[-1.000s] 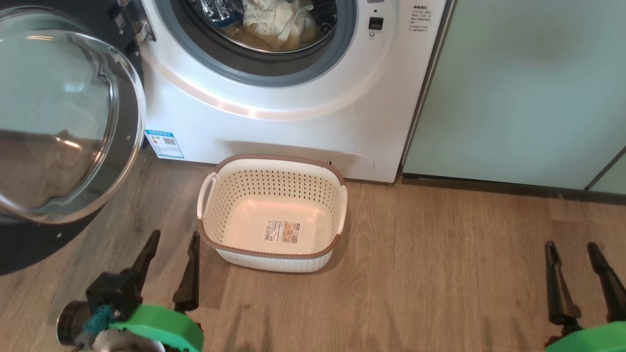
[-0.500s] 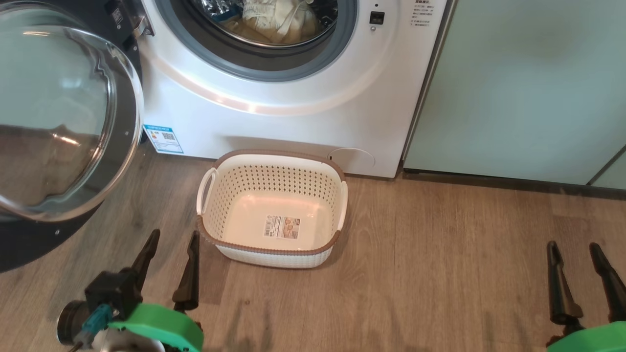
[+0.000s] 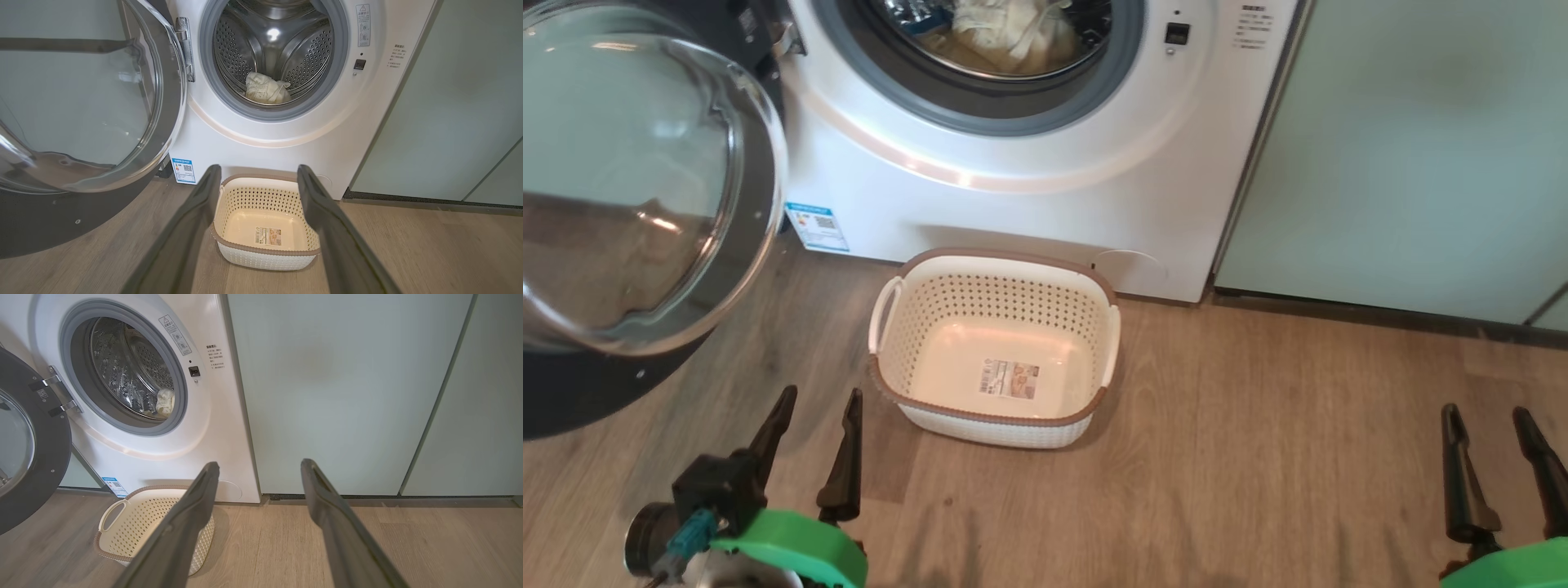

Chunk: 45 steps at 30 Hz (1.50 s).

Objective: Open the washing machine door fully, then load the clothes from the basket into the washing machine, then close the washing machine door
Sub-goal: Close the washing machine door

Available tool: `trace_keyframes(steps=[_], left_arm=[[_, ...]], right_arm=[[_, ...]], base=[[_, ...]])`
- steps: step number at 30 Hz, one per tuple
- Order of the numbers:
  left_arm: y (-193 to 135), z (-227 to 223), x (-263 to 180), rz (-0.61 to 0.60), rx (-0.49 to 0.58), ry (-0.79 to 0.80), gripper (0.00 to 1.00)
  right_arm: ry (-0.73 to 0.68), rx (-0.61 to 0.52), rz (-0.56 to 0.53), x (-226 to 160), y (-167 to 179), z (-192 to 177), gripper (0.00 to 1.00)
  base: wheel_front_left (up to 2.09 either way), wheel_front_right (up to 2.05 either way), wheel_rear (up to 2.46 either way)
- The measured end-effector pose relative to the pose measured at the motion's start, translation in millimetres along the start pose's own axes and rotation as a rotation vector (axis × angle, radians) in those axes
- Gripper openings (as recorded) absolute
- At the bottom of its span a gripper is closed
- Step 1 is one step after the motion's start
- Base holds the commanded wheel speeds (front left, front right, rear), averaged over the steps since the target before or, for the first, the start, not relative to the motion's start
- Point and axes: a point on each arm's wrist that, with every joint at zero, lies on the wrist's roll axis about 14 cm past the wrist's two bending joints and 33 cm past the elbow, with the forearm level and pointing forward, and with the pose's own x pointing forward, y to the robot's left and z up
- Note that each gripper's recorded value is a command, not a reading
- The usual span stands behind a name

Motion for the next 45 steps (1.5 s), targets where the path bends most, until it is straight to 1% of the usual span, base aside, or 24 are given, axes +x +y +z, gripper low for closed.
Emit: trace_keyframes(steps=[5, 12, 23, 27, 36, 45], left_arm=[[11.4, 2.2, -6.1, 0.035, -0.007, -0.003, 1.00], [45.9, 10.9, -22.1, 0.152, -0.008, -0.025, 1.00], [108.3, 27.2, -76.7, 0.383, 0.014, -0.072, 1.00], [123.2, 31.5, -96.0, 0.447, 0.016, -0.084, 1.00], [140.9, 35.6, -124.7, 0.533, 0.023, -0.097, 1.00], [142.2, 33.0, -131.5, 0.545, 0.024, -0.091, 1.00]], right_arm=[[0.004, 0.000, 0.032, 8.1, 8.9, -1.3, 1.00], [0.020, -0.006, 0.130, 25.6, 36.8, -6.1, 1.00], [0.043, -0.017, 0.327, 49.4, 98.9, -11.2, 1.00], [0.049, -0.015, 0.398, 52.9, 123.2, -13.3, 1.00], [0.065, -0.016, 0.487, 56.7, 153.8, -18.7, 1.00], [0.074, -0.015, 0.518, 53.1, 163.7, -21.4, 1.00]], base=[[0.00, 0.00, 0.00], [0.00, 0.00, 0.00], [0.00, 0.00, 0.00], [0.00, 0.00, 0.00], [0.00, 0.00, 0.00], [0.00, 0.00, 0.00]])
